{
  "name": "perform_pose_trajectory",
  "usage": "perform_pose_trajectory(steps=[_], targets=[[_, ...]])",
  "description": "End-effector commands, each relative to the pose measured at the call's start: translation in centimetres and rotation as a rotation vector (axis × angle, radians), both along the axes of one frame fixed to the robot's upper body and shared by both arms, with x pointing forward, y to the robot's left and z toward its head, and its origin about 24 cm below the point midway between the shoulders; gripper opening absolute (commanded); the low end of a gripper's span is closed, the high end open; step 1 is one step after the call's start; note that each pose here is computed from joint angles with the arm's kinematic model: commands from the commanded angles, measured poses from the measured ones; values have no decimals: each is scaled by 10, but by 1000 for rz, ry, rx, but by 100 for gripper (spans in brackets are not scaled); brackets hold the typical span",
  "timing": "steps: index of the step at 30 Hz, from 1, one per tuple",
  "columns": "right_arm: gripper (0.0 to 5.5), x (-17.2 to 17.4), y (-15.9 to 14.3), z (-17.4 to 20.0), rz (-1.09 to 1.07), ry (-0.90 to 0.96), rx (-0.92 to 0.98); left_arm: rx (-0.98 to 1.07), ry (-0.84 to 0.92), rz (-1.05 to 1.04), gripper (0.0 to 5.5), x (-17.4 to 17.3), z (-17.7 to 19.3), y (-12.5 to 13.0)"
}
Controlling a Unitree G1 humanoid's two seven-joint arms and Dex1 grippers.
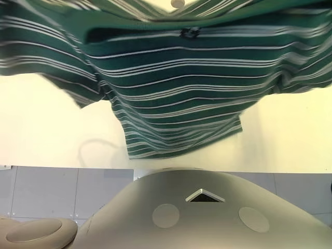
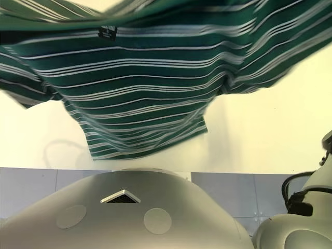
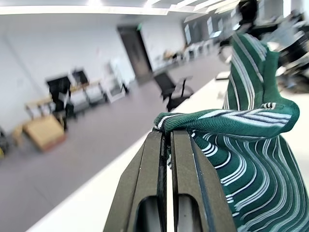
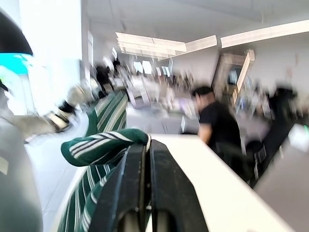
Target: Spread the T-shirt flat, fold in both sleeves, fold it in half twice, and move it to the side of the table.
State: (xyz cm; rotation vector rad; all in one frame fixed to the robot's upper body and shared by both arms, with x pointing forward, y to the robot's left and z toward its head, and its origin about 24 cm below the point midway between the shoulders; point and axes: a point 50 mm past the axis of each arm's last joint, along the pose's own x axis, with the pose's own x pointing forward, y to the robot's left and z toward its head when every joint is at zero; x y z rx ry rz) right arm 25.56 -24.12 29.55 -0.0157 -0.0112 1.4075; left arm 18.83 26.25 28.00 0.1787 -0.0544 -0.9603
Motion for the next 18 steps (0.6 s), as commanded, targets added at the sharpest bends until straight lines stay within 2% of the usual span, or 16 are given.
perform_pose_trajectory(steps=[1,3,5,6,7,8,9,11,14,16,18], targets=[[0,35,9,-64,-92,93,-175,147,127,94,1,47,-67,8],[0,77,27,-113,-222,121,-295,197,163,237,1,98,-108,17],[0,111,58,-152,-335,86,-430,226,218,363,1,139,-138,17],[0,125,76,-167,-434,9,-519,222,256,453,1,156,-151,17],[28,137,91,-178,-563,-89,-616,187,302,526,29,168,-161,14],[49,145,102,-183,-678,-230,-722,148,321,608,49,177,-165,13],[73,151,111,-176,-772,-359,-730,93,299,699,70,181,-161,21],[119,156,116,-161,-853,-473,-643,46,209,805,113,178,-149,43],[188,145,91,-176,-835,-470,-571,125,109,744,175,147,-161,63],[231,131,76,-196,-763,-425,-551,236,69,570,212,113,-182,50],[265,106,74,-211,-571,-313,-448,313,115,253,251,59,-201,9]])
